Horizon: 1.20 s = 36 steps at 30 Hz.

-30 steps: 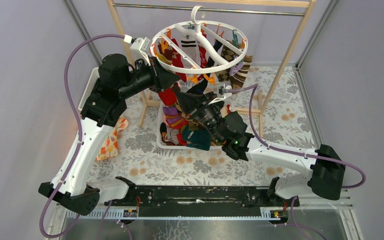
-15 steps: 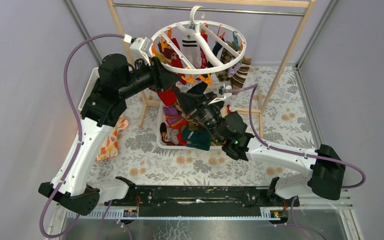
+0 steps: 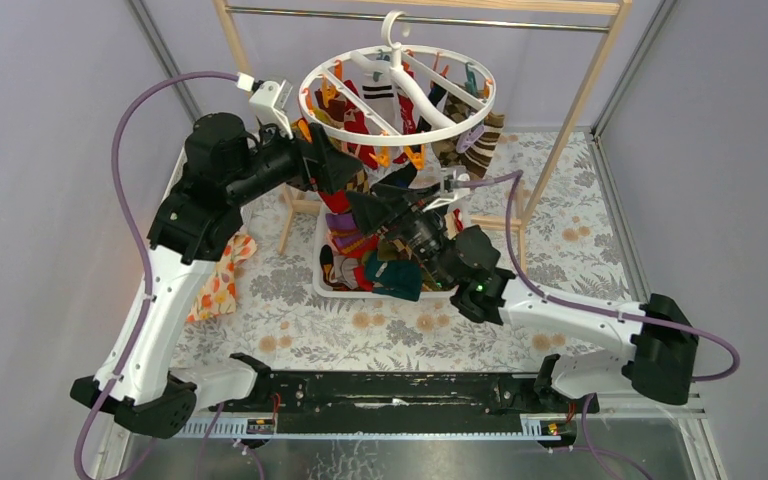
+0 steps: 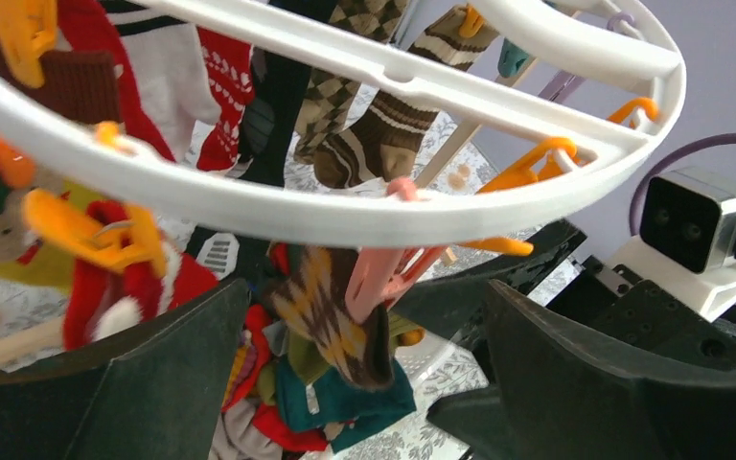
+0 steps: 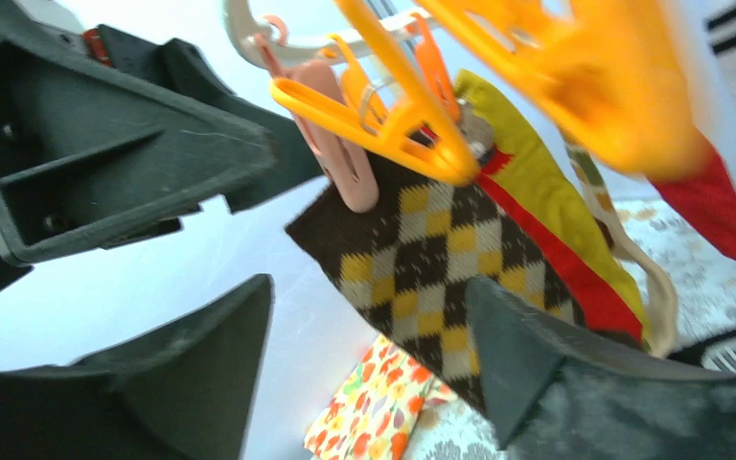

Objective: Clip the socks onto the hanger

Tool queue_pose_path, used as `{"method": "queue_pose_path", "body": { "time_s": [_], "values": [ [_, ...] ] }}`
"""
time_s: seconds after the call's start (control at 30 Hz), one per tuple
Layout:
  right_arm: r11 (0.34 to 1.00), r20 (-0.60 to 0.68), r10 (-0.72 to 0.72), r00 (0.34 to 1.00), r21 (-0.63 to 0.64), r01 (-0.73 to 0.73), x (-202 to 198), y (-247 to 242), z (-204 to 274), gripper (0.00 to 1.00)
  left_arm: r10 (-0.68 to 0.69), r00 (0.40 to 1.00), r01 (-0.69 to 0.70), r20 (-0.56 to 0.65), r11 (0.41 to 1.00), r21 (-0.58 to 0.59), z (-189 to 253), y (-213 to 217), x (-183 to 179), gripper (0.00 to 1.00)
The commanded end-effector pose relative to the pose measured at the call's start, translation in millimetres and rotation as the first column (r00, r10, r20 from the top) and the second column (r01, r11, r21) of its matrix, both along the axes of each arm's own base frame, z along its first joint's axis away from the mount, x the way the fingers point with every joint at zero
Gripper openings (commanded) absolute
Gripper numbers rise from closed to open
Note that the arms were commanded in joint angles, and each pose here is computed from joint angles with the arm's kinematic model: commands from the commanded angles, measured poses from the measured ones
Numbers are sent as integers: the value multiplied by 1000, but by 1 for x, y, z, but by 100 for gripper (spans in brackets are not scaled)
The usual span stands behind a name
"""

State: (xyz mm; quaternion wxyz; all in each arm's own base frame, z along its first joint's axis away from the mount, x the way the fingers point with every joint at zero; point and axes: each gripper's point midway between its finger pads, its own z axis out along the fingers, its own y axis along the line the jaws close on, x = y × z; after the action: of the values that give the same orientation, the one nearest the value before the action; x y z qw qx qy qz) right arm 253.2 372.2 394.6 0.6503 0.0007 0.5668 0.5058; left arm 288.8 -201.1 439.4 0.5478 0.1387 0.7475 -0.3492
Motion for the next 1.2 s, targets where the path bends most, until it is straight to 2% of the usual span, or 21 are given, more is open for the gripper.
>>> {"method": "queue_pose_path", "body": {
  "time_s": [0.0,0.03,0.07,0.27,0.4,0.6,0.7,0.83,0.9,0.93,1.0,1.17],
  "values": [
    [997,-38,-80,996,2,80,-7,-39,0,88,87,995,-92,56,992,91,7,32,-11,99],
    [995,-59,-102,993,-26,101,-7,-49,-9,98,106,993,-111,49,987,116,3,39,-13,99],
    [991,-80,-122,989,-65,117,-8,-57,-20,100,124,991,-130,45,981,144,-1,46,-14,98],
    [942,-172,-266,948,-255,218,-24,-131,-78,100,190,981,-194,44,940,279,-26,93,-18,98],
    [869,-245,-406,880,-402,289,-37,-190,-122,100,218,975,-218,40,914,341,-45,121,-21,98],
    [784,-223,-558,800,-460,418,-44,-248,-151,100,320,946,-278,-41,874,399,-108,162,-10,98],
    [718,-190,-636,747,-500,484,-37,-261,-166,100,376,924,-320,-72,862,393,-140,182,2,98],
    [654,-176,-699,693,-550,520,-11,-267,-181,100,430,901,-377,-47,834,404,-182,198,22,98],
    [651,-242,-715,656,-572,499,13,-278,-202,100,453,890,-398,-48,824,404,-219,203,31,98],
    [640,-280,-738,614,-581,504,24,-292,-214,100,451,892,-404,-26,824,397,-230,203,37,98],
    [574,-287,-804,521,-602,555,41,-322,-226,100,446,894,-397,-38,830,391,-259,202,42,98],
    [322,-97,-931,352,-676,663,47,-368,-235,100,454,891,-430,4,841,327,-299,201,60,98]
  ]
}}
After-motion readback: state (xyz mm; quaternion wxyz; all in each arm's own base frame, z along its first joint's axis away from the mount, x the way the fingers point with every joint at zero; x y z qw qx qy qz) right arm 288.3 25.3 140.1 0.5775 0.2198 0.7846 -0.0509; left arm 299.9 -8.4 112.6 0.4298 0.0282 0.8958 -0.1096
